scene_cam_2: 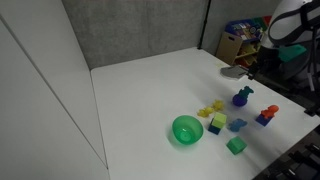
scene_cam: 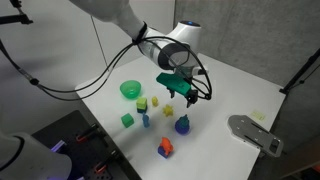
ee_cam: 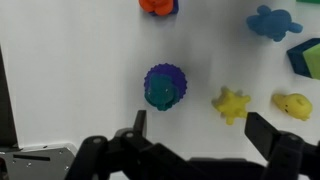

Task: Pick up the green toy from the blue ball and put it in the green bowl

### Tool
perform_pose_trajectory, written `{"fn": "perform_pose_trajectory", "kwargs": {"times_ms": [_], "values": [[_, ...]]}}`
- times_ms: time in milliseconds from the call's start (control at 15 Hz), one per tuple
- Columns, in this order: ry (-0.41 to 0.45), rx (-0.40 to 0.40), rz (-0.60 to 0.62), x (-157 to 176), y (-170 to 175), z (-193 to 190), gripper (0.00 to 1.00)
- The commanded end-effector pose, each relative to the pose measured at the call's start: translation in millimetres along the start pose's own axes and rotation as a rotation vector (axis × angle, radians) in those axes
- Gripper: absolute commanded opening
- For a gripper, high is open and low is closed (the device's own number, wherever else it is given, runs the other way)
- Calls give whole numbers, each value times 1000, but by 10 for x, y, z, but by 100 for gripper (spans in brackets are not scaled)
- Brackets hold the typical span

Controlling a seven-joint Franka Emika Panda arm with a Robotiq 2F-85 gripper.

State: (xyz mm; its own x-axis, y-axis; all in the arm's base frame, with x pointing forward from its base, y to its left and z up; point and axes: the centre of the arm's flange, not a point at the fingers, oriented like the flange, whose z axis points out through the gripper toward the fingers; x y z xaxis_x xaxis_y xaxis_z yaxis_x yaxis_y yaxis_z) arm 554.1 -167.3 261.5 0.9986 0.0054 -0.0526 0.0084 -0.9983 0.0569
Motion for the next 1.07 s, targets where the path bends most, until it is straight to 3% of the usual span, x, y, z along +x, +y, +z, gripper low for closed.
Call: {"fn": "perform_pose_trajectory", "kwargs": {"times_ms": [0,533,933,1000], "values": [[25,6,-4,319,135,245,100],[-43,-11,0,368,203,816,100],[-64,-33,-8,338,203,1009,100],[-62,-45,-10,333,207,1027,75]]}}
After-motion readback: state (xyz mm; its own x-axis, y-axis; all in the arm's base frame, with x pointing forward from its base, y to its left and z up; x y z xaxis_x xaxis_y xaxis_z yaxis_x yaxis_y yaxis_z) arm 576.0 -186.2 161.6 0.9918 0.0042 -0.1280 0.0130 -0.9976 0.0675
